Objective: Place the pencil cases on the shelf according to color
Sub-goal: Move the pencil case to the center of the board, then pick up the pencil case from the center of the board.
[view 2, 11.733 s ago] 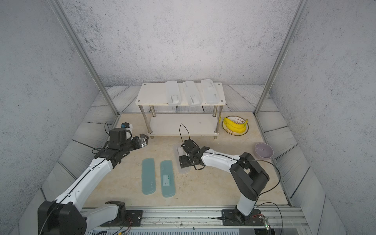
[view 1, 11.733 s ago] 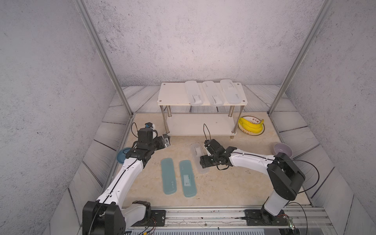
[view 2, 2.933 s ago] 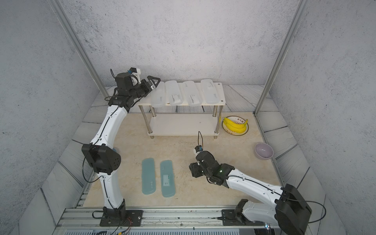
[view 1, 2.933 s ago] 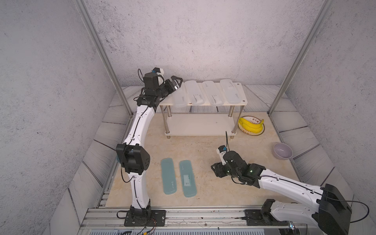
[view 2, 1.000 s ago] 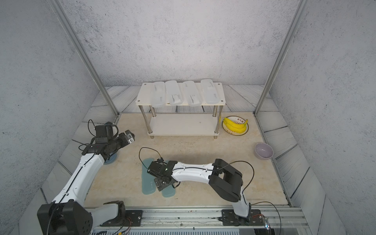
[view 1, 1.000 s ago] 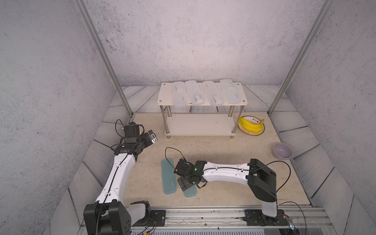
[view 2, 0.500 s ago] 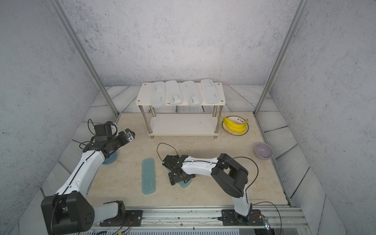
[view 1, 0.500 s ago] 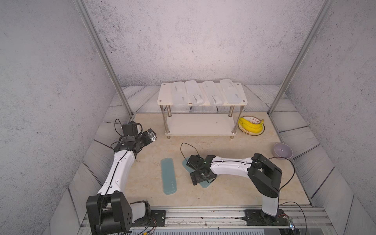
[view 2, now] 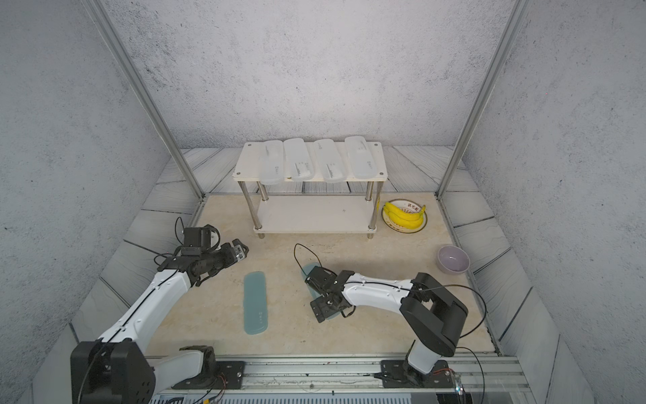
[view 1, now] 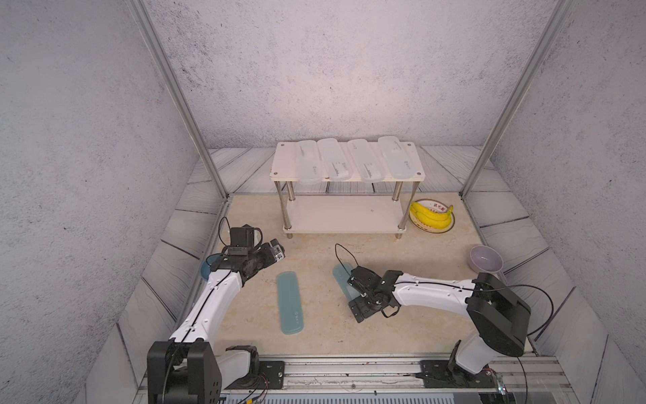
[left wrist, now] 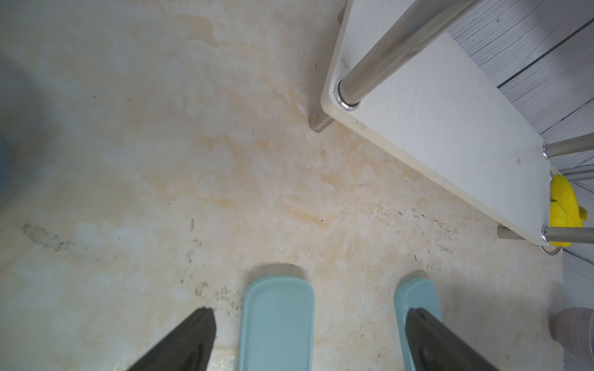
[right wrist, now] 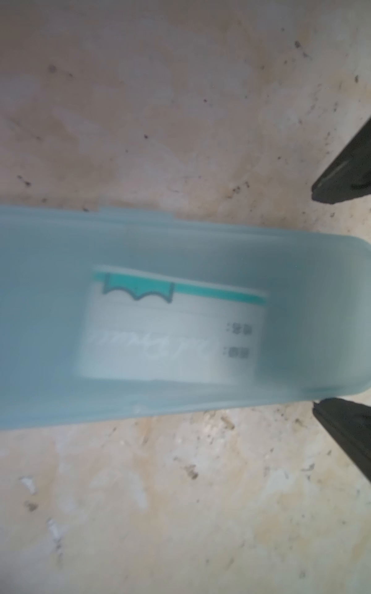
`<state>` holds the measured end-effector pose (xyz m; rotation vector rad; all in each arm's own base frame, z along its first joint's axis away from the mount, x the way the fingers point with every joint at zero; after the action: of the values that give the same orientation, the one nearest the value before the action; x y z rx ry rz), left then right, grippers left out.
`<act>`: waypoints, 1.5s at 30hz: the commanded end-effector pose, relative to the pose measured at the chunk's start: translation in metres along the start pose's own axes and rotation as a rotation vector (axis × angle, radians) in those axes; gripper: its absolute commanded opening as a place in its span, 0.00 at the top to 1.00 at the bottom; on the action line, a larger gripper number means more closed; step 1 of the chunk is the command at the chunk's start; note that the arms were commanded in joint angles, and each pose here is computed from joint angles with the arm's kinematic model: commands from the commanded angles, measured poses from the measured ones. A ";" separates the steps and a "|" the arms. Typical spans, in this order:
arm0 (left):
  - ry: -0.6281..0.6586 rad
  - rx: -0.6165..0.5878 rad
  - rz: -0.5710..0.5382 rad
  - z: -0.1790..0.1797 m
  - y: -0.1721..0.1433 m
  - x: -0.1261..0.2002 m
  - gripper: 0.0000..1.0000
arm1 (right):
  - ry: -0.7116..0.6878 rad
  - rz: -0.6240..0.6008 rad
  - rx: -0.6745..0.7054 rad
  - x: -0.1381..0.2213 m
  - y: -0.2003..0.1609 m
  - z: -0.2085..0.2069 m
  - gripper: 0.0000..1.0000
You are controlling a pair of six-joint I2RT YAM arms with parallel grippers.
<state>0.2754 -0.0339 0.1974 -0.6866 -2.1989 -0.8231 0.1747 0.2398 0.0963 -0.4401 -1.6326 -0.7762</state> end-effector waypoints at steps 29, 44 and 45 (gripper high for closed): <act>-0.001 -0.018 -0.008 -0.003 -0.004 -0.010 0.01 | -0.078 -0.122 -0.020 -0.005 -0.007 -0.002 0.48; -0.051 -0.093 -0.121 -0.034 0.030 -0.006 0.01 | -0.223 -0.401 -0.196 0.066 0.030 -0.054 0.52; -0.063 -0.097 -0.124 -0.037 0.032 -0.006 0.01 | -0.222 -0.415 -0.213 0.067 0.033 -0.060 0.52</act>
<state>0.3041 -0.0396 0.2055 -0.6567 -2.2232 -0.9149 0.2078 0.2182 0.1549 -0.3477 -1.8521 -1.1504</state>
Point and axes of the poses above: each gripper's point midway between its finger pads, its own x axis back along the fingers, its own z axis along the line the jaws close on, y = z × x, the point moved 7 cm from there along x, back along the fingers, and after that the axes turned 15 degrees about x, right-handed, at the moved point
